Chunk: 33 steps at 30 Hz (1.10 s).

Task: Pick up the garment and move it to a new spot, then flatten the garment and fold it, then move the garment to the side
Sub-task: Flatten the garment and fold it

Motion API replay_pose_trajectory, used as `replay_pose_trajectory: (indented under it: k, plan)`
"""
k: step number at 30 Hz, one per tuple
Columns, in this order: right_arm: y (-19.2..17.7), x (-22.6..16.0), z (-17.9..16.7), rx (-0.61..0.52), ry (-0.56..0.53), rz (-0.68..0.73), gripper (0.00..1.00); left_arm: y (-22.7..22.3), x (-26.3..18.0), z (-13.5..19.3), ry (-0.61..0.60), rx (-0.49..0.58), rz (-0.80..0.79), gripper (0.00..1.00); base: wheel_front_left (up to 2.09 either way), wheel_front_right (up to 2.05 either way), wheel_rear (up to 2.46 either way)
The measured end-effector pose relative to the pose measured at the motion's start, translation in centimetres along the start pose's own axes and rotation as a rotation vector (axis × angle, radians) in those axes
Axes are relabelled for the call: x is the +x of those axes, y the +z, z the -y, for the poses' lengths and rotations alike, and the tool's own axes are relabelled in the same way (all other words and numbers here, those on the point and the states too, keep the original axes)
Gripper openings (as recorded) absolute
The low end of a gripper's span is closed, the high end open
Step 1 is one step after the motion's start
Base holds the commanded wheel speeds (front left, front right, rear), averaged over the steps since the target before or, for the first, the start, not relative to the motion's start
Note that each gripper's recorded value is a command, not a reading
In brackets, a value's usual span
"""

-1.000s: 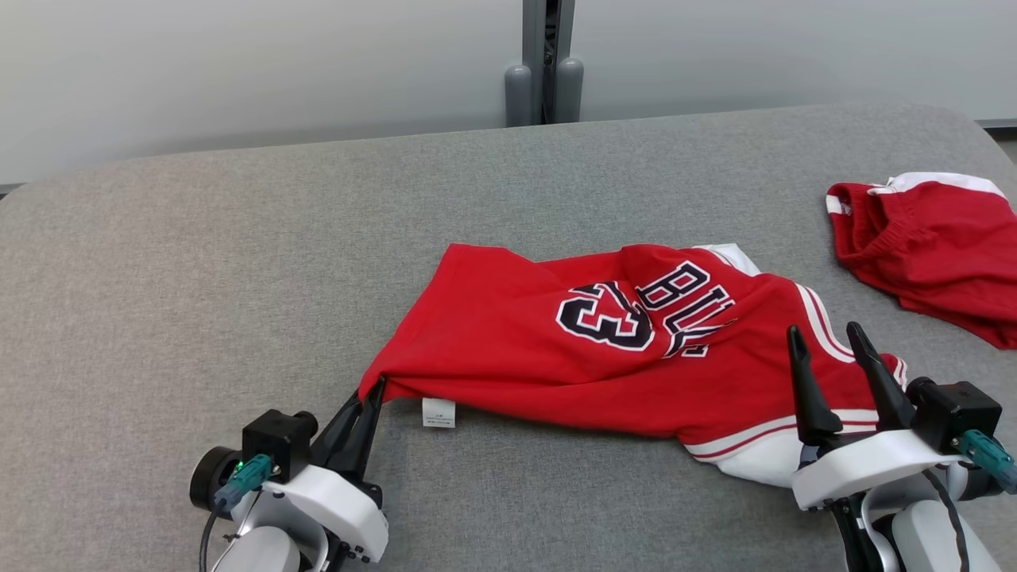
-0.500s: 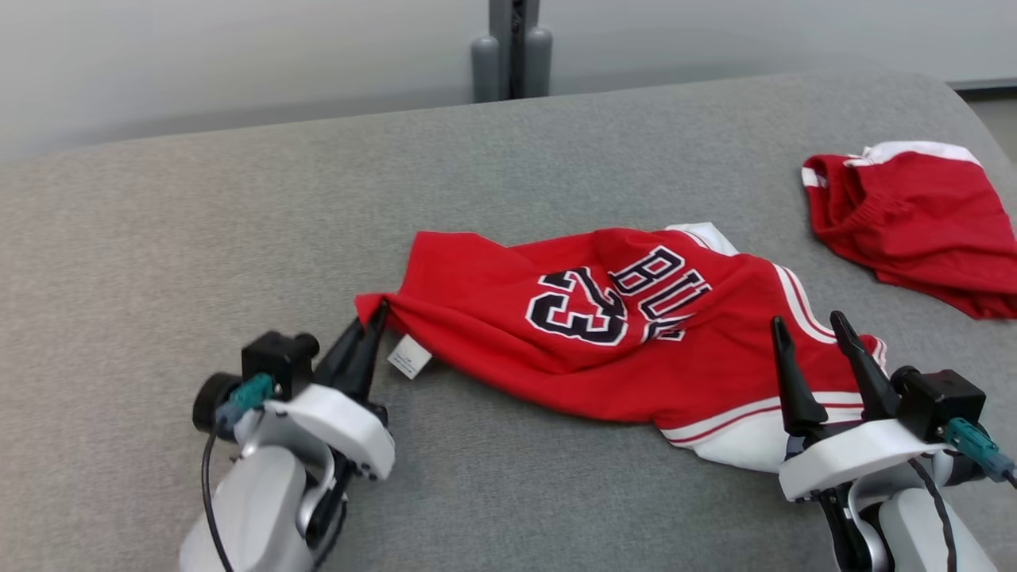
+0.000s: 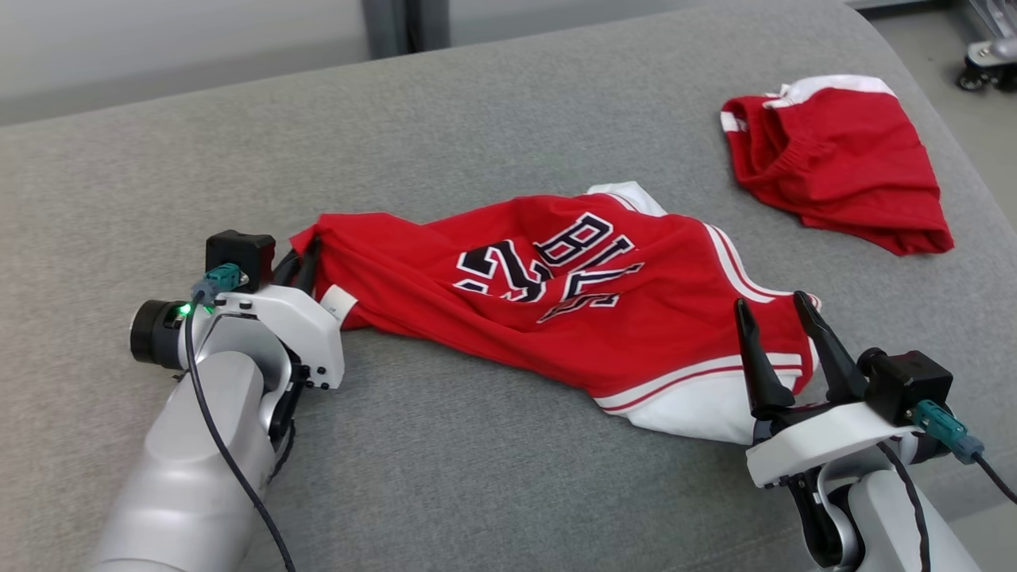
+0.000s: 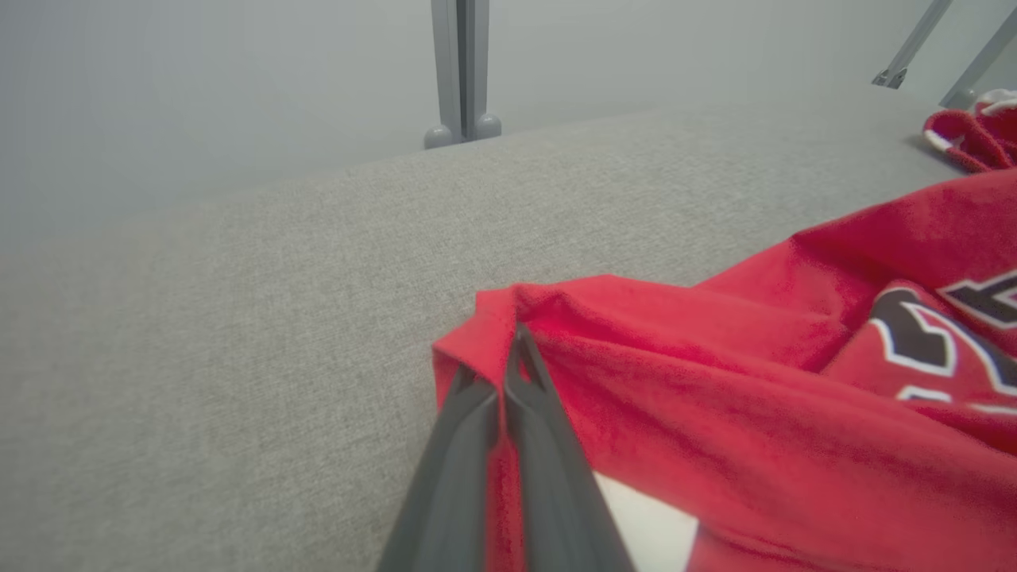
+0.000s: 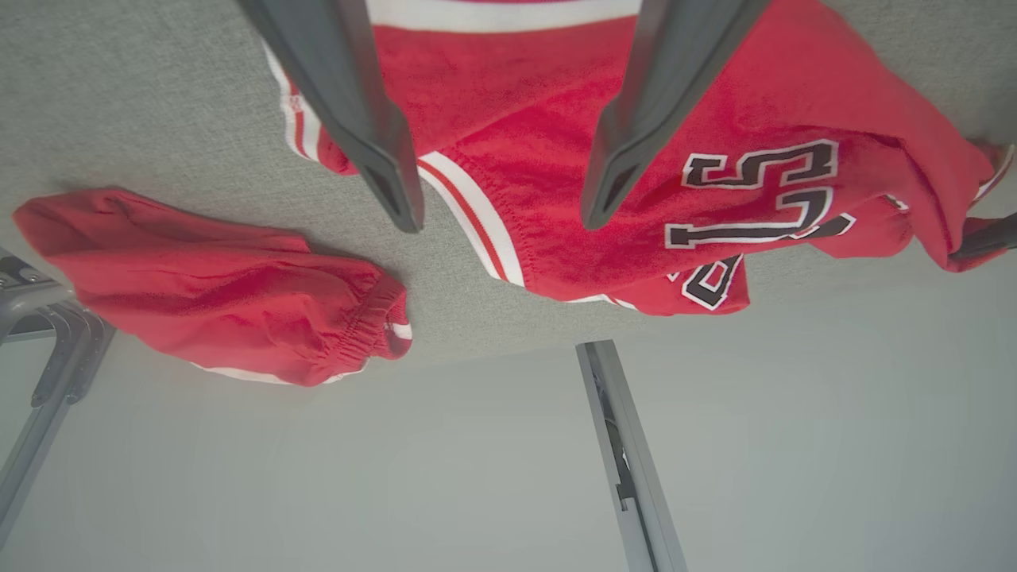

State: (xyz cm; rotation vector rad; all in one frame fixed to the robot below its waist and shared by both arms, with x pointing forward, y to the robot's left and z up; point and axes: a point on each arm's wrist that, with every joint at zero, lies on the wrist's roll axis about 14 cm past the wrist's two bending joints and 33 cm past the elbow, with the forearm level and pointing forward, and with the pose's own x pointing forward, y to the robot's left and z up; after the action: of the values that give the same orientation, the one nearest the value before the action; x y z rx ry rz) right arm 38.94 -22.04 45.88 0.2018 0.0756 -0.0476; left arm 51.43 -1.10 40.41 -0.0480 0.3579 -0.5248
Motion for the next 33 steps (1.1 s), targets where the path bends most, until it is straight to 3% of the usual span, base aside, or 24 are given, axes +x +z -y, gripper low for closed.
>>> replay_pose_trajectory:
  k: [4,5,6,18,24,33]
  plan:
    - [-0.3,-0.1,0.7,0.003,-0.025,-0.011,1.0,-2.0,1.0,-0.3,0.013,0.033,-0.077,0.0,0.0,0.0,0.0]
    - [-0.4,-0.1,0.9,0.003,-0.029,-0.012,1.0,-2.4,1.2,-0.5,0.022,0.036,-0.091,0.6,0.0,0.0,0.0]
    - [-0.4,-0.1,0.9,0.003,-0.032,-0.013,1.0,-2.7,1.3,-0.7,0.031,0.039,-0.1,1.0,0.0,0.0,0.0]
    - [-0.1,0.7,-0.1,0.002,0.003,-0.001,1.0,-1.4,0.2,-2.6,0.091,0.011,-0.04,1.0,0.0,0.0,0.0]
    - [1.2,1.2,-1.1,-0.006,0.042,0.036,1.0,3.6,-1.4,-3.5,0.126,-0.039,0.147,1.0,0.0,0.0,0.0]
    - [3.8,0.8,-2.5,-0.022,0.092,0.12,1.0,6.1,-7.1,-4.1,0.186,-0.053,0.339,1.0,0.0,0.0,0.0]
